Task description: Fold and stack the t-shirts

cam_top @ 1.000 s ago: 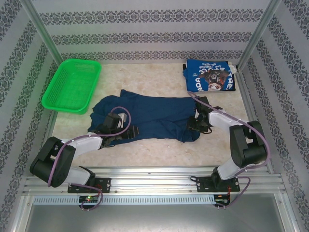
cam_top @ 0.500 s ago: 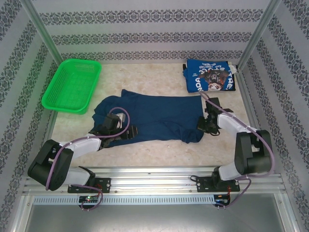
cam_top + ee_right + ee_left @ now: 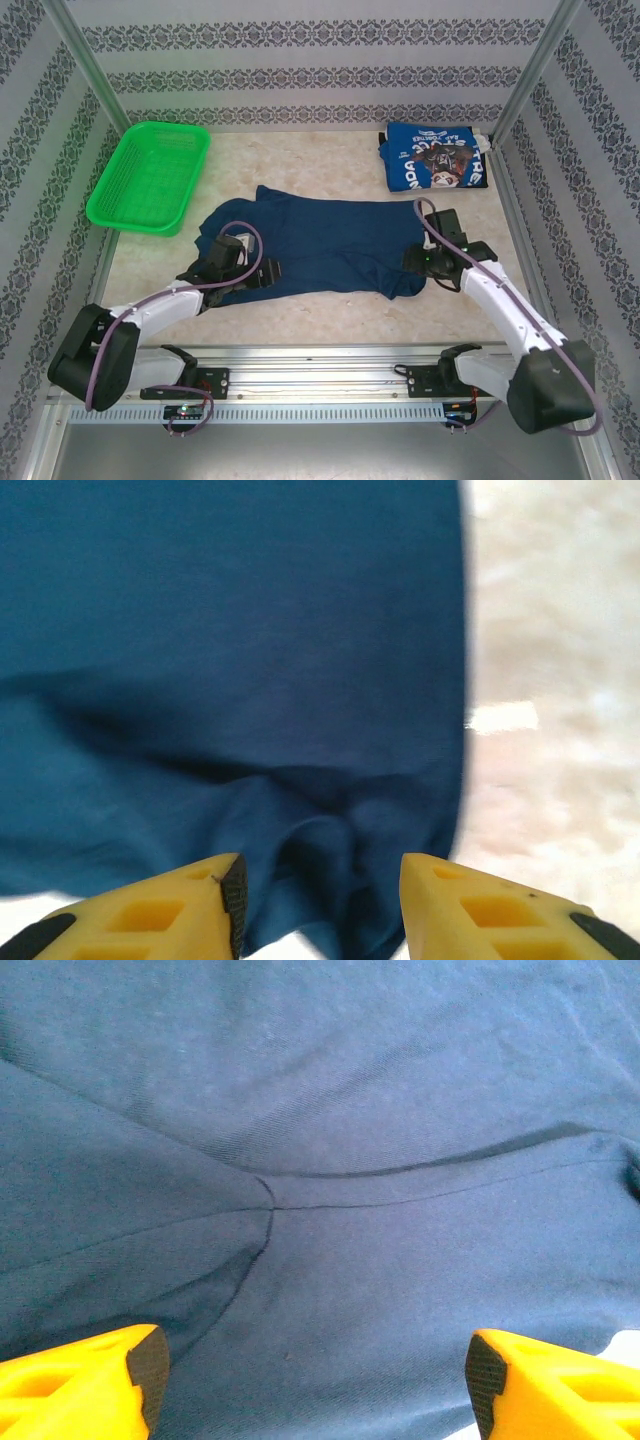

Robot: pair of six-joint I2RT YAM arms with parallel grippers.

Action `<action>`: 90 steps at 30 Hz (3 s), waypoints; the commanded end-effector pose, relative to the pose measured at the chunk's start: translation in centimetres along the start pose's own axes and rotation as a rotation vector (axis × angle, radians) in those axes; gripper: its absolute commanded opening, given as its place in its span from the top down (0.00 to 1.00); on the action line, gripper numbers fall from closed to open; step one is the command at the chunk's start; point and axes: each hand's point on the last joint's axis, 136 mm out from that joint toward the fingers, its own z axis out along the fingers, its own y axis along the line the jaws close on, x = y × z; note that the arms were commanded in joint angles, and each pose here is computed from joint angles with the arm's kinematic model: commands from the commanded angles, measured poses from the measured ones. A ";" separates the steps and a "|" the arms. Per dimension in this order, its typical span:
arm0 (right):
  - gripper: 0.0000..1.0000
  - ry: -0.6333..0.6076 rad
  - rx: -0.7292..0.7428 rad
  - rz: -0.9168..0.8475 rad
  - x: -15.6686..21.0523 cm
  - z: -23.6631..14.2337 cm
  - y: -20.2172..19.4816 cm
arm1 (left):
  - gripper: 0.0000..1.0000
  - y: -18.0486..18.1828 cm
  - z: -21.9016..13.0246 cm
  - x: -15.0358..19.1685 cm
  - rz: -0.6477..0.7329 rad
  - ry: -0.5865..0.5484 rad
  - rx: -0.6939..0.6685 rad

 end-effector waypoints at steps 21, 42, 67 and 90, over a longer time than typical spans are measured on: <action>0.58 0.234 0.162 -0.147 8.0 5.2 2.6 | 0.18 3.1 -5.0 -2.8 -0.113 -0.100 -0.088; 0.92 0.141 0.173 -0.106 5.5 3.9 1.8 | 0.18 4.0 -5.3 -2.4 -0.121 -0.099 -0.090; 1.00 0.095 0.100 -0.007 -3.9 3.3 -2.7 | 0.15 7.3 -3.6 -2.7 -0.168 -0.116 -0.199; 0.78 0.173 0.302 -0.033 -7.5 8.9 -6.8 | 0.15 6.7 -3.9 -4.4 -0.161 -0.127 -0.160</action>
